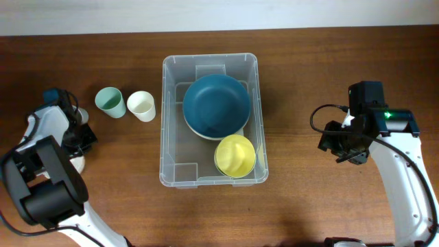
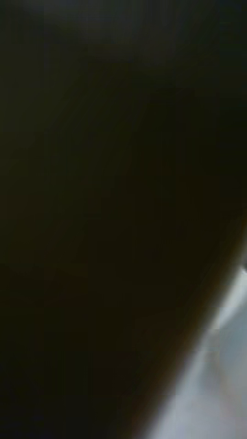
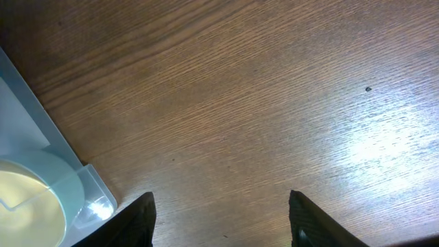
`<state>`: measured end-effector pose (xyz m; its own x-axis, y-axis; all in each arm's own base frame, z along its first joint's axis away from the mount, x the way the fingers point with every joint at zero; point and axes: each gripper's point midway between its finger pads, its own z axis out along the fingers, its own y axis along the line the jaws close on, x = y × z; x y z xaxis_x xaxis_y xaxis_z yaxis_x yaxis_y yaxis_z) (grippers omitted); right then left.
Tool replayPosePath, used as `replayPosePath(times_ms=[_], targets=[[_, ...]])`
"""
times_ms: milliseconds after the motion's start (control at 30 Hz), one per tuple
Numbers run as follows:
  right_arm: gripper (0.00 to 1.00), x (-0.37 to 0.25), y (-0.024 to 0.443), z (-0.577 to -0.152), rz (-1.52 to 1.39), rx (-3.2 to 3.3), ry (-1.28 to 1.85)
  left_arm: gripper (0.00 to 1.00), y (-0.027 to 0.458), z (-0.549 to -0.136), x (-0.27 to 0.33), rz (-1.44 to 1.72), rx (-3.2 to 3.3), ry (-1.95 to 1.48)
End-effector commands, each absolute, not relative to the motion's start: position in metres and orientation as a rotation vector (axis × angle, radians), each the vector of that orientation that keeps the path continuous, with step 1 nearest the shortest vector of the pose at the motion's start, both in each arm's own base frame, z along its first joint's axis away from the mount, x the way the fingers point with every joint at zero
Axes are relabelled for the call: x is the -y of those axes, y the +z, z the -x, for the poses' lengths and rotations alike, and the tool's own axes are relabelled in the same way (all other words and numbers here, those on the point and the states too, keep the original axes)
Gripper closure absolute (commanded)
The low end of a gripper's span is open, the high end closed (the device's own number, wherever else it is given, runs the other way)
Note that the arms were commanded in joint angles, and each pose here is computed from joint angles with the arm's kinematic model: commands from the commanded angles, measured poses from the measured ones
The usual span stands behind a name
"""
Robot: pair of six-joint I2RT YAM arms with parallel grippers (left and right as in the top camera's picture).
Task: Pack container
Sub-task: 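Move the left gripper to the white bowl and grasp it, then carry the white bowl into the container front and release it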
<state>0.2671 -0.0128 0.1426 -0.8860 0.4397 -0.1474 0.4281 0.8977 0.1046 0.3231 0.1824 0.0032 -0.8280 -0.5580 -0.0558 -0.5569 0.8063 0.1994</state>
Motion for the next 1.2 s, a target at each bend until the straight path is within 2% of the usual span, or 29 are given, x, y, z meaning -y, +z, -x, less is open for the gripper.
replayPosePath(times_ms=[0,167,433,600,667,800,900,1167], targets=[[0.42,0.014,0.145,-0.267,-0.662,-2.887,0.101,0.99,0.002,-0.317,-0.181,-0.927,2.957,-0.317],[0.42,0.014,0.145,-0.268,-0.661,-2.886,0.100,1.00,0.044,-0.324,-0.157,-0.921,3.054,-0.197],[0.42,0.014,0.145,-0.268,-0.660,-2.884,0.101,1.00,0.188,-0.346,-0.085,-0.721,3.536,-0.185],[0.42,0.014,0.145,-0.268,-0.660,-2.884,0.101,1.00,0.245,-0.338,-0.018,-0.422,3.767,-0.074],[0.42,0.014,0.145,-0.268,-0.660,-2.884,0.101,1.00,0.264,-0.327,0.042,-0.083,3.852,0.064],[0.42,0.014,0.145,-0.268,-0.660,-2.884,0.101,1.00,0.264,-0.309,0.115,0.388,3.819,0.218],[0.42,0.014,0.145,-0.268,-0.660,-2.884,0.101,1.00,0.246,-0.291,0.174,0.721,3.701,0.293],[0.42,0.014,0.145,-0.267,-0.661,-2.888,0.100,1.00,0.172,-0.261,0.272,1.214,3.372,0.259]])
